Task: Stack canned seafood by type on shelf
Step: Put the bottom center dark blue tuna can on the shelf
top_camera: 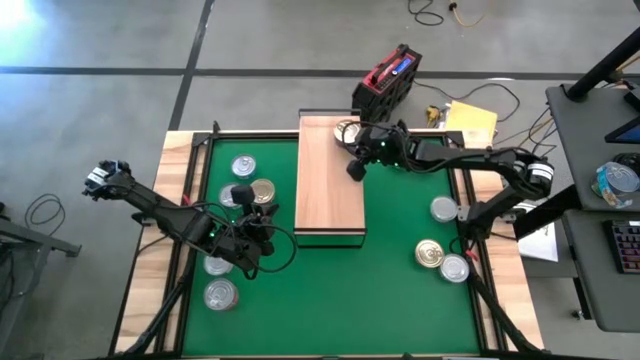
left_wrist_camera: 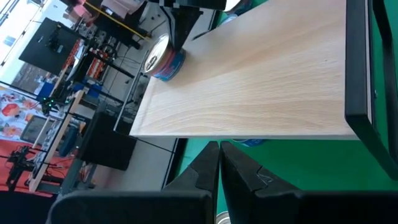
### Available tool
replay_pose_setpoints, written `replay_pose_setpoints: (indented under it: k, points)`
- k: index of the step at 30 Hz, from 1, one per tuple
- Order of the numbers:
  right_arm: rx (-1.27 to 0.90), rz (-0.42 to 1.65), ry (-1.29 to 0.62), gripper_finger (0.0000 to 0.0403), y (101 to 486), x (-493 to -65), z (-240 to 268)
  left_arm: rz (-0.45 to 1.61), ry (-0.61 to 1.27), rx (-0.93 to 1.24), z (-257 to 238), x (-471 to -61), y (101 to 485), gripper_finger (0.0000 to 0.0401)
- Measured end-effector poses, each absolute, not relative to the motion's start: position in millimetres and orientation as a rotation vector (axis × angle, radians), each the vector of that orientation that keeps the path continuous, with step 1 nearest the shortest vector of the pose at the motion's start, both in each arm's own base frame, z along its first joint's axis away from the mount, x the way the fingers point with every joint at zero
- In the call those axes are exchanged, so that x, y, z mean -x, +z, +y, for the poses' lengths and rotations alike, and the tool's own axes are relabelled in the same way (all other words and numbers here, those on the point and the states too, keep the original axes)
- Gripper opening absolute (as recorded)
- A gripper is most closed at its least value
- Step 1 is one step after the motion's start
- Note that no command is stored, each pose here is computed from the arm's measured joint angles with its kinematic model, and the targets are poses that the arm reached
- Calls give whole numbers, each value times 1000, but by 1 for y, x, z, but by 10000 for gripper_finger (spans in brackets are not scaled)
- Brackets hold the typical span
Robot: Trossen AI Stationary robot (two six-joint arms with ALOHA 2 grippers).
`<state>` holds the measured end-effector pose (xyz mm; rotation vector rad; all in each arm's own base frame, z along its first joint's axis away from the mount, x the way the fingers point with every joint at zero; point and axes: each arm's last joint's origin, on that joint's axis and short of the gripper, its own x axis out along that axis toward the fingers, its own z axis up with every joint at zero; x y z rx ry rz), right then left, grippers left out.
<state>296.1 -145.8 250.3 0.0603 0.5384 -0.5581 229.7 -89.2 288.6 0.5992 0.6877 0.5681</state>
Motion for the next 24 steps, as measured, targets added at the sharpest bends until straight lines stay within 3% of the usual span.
replay_pose_setpoints:
  k: [17,24]
  points:
    - [-74,578,-589,9,239,-295,-158,686,570,-599,-89,-230,289,0]
    - [-91,549,-575,9,253,-289,-149,686,570,-599,-89,-230,289,0]
